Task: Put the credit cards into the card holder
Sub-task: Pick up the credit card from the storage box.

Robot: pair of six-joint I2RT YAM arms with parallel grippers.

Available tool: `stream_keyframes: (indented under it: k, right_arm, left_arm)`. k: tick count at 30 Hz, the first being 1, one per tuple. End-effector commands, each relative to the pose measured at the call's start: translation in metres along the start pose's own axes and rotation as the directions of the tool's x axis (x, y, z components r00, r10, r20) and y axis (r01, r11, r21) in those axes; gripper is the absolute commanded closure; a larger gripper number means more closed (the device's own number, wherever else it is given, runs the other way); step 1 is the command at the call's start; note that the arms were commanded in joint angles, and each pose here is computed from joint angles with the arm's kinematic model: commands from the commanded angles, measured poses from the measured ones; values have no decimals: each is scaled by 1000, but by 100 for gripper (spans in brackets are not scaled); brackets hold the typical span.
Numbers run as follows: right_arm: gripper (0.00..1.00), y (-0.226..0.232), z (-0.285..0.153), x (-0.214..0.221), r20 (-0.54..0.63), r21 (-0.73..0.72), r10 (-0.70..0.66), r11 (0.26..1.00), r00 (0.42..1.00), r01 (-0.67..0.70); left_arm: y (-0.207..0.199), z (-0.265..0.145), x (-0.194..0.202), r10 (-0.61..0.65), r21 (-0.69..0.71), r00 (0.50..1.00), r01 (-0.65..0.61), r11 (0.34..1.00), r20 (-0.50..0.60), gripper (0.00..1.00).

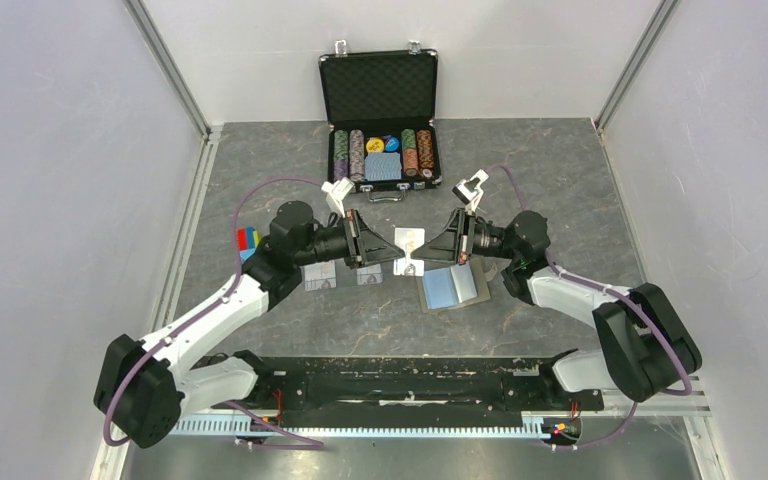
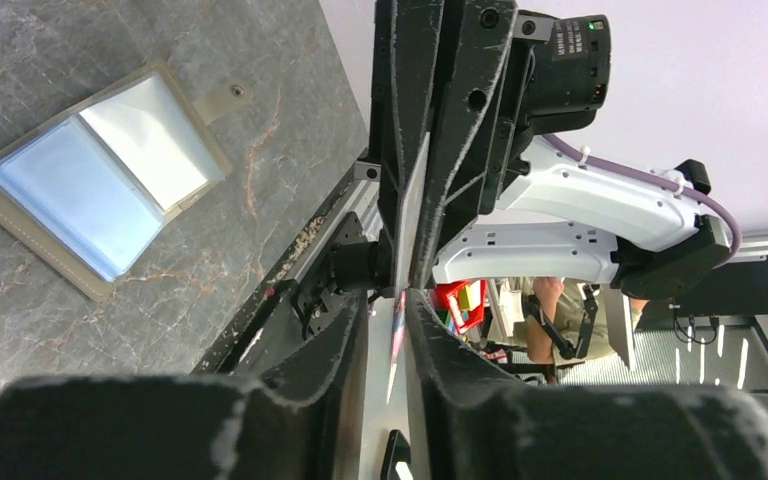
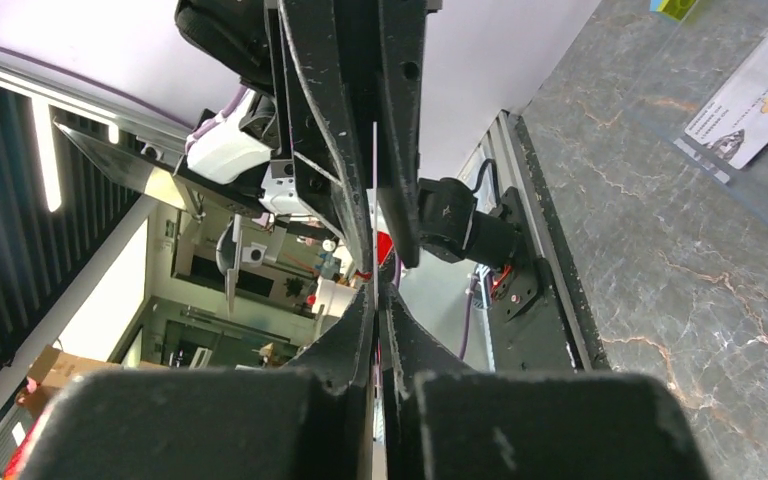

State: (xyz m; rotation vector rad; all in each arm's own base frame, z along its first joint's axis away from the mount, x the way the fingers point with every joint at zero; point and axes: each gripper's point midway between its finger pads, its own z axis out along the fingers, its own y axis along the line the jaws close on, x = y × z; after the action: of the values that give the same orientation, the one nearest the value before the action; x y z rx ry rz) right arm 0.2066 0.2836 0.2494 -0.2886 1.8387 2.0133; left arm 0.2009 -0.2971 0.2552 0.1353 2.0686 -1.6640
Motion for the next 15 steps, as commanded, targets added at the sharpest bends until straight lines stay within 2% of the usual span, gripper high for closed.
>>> stream_keyframes:
  k: [1, 3, 6, 7, 11, 15]
  right_arm:
    - [100, 8, 1, 1, -8, -32, -65, 997, 998, 65]
    - [100, -5, 0, 2, -18, 14, -71, 997, 997, 72]
    - [100, -38, -5, 2, -53, 153, -51, 987, 997, 59]
    - [100, -49, -7, -1, -76, 199, -79, 976, 994, 93]
    - [100, -102, -37, -4, -184, 465, -42, 876, 982, 125]
    - [100, -137, -72, 7, -243, 598, 28, 791, 970, 126]
  left_arm:
    - [2, 2, 4, -26, 6, 1000, 26, 1000, -13, 67]
    - [6, 2, 5, -32, -6, 999, 32, 999, -10, 61]
    - [18, 3, 8, -55, -49, 998, 54, 997, -12, 59]
    - [25, 3, 10, -63, -80, 998, 61, 995, -15, 59]
    - [66, -2, 24, -104, -284, 994, 91, 954, -31, 59]
    - [91, 1, 36, -126, -411, 990, 88, 907, -65, 60]
